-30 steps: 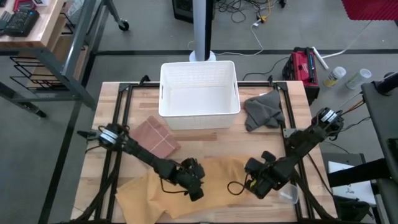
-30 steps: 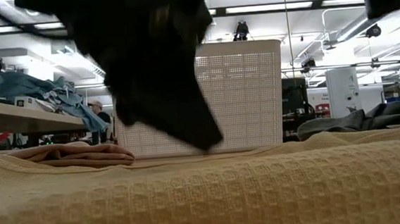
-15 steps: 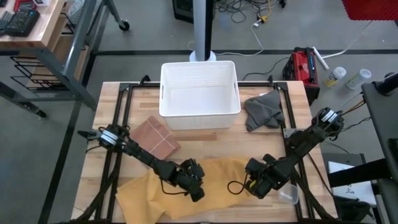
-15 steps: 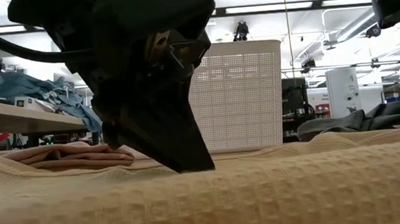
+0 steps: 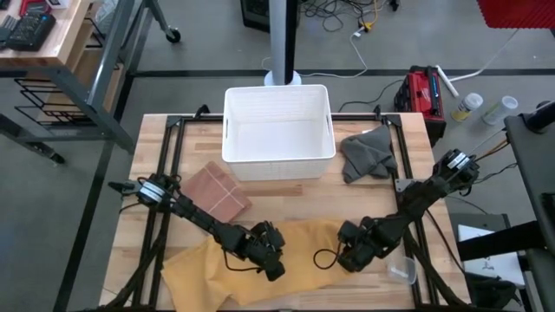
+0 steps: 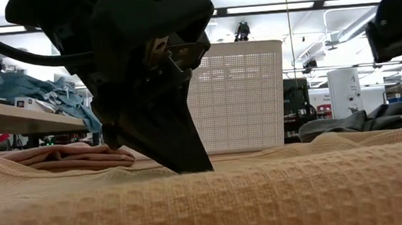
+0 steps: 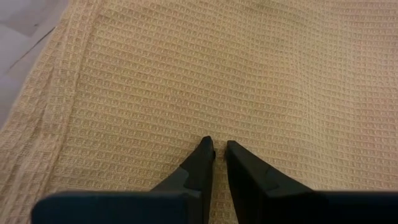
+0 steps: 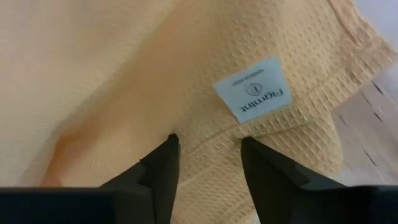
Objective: Fold towel
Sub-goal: Fold the yellow towel
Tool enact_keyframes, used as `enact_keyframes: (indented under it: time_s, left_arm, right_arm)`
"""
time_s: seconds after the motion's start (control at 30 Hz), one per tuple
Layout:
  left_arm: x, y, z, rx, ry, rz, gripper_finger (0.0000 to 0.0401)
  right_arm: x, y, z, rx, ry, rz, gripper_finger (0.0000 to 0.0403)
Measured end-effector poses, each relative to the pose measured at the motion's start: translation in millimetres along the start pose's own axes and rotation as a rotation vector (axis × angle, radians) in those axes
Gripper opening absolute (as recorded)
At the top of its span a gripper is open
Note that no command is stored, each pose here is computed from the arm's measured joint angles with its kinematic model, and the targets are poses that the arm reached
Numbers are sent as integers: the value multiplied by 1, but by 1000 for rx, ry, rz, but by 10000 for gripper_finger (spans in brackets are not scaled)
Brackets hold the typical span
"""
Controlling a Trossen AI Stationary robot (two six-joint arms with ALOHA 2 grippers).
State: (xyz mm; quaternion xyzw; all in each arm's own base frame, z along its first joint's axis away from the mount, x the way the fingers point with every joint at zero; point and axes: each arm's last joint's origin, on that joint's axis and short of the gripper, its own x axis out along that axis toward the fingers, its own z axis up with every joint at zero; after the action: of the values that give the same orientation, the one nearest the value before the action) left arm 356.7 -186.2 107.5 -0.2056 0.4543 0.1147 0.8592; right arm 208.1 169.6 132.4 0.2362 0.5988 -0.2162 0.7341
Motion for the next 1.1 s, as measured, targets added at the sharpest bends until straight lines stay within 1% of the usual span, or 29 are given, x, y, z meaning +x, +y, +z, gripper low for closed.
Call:
enact_keyframes:
  time_s: [0.1, 0.17, 0.23, 0.27, 0.3, 0.4, 0.5, 0.77, 0.93, 1.1]
  left_arm:
    - [0, 0, 0, 2, -10, 6, 39]
    - [0, 0, 0, 3, -15, 8, 37]
    - [0, 0, 0, 3, -15, 7, 37]
    - [0, 0, 0, 3, -15, 7, 37]
    - [0, 0, 0, 3, -15, 8, 38]
    - [0, 0, 0, 3, -16, 9, 38]
    - [0, 0, 0, 4, -16, 9, 37]
    - [0, 0, 0, 4, -19, 11, 36]
    - [0, 0, 0, 3, -27, 18, 36]
    - [0, 0, 0, 3, -33, 23, 36]
  right_arm:
    - [0, 1, 1, -26, -9, 7, 124]
    - [0, 1, 1, -34, -21, 9, 85]
    - [0, 2, 2, -34, -52, 8, 34]
    - [0, 2, 2, -44, -64, 12, 18]
    - [0, 3, 3, -53, -68, 20, 11]
    - [-2, 3, 3, -58, -69, 25, 6]
    - [-9, 4, 4, -60, -48, 0, 3]
    - [-36, 2, 7, -83, 10, -177, 1]
    - [-46, -1, 9, -91, 30, -260, 1]
    - [-50, -4, 12, -110, -21, -313, 0]
